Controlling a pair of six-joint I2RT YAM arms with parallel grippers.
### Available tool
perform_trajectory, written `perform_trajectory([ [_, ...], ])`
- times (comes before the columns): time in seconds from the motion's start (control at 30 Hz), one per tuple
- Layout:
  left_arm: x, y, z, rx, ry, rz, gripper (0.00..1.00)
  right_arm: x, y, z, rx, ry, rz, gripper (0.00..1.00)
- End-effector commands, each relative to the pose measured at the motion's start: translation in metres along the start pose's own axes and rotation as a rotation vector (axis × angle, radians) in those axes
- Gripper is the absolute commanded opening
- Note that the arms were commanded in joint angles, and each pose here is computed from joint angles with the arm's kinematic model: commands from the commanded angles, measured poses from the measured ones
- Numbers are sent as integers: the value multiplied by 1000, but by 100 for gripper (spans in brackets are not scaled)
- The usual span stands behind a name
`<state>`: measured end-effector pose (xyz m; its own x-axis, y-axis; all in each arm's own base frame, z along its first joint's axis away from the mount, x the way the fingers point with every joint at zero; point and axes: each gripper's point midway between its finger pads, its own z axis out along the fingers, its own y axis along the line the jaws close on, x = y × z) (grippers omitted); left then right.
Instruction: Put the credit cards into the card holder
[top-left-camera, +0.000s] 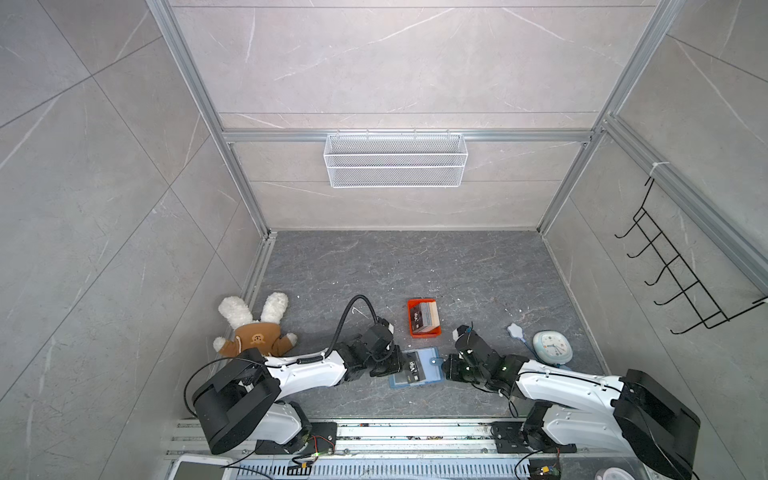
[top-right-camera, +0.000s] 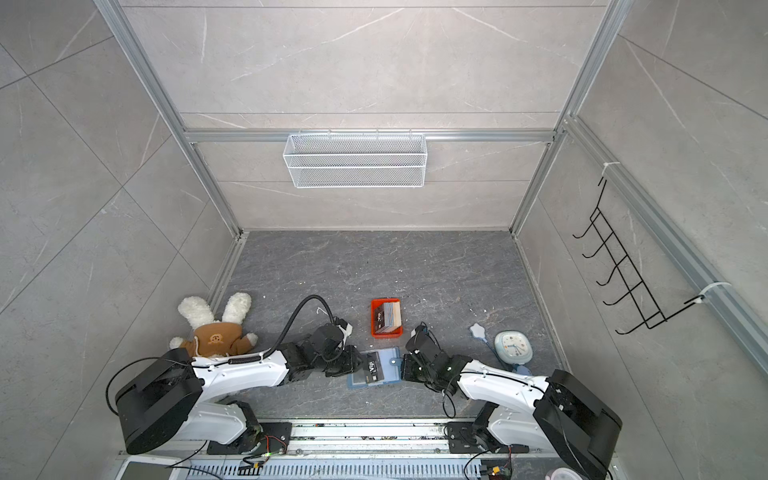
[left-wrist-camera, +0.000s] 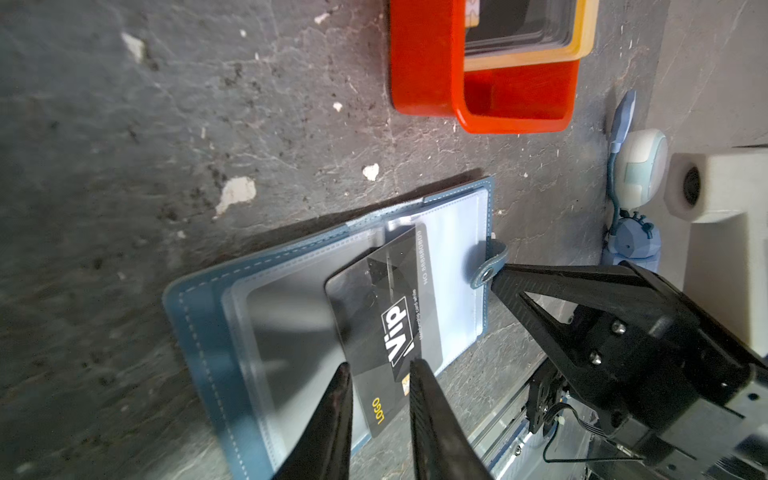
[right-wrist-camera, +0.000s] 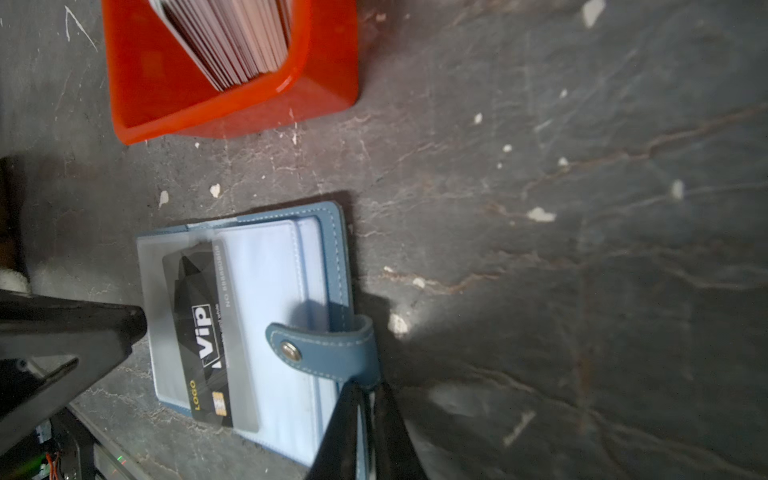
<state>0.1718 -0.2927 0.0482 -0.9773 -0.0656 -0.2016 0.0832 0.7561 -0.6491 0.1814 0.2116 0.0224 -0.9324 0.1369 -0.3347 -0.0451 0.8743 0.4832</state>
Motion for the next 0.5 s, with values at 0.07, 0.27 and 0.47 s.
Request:
perform_trajectory([
  [0.07, -8, -15, -1, 33, -2, 10, 27, 5, -4, 3, 3, 7, 8, 12],
  [0.27, -9, -15, 1, 30, -2, 14, 27, 6, -1, 3, -10, 18, -8, 12],
  [0.47, -10, -16, 6, 30, 4, 9, 27, 7, 0, 8, -13, 24, -9, 11],
])
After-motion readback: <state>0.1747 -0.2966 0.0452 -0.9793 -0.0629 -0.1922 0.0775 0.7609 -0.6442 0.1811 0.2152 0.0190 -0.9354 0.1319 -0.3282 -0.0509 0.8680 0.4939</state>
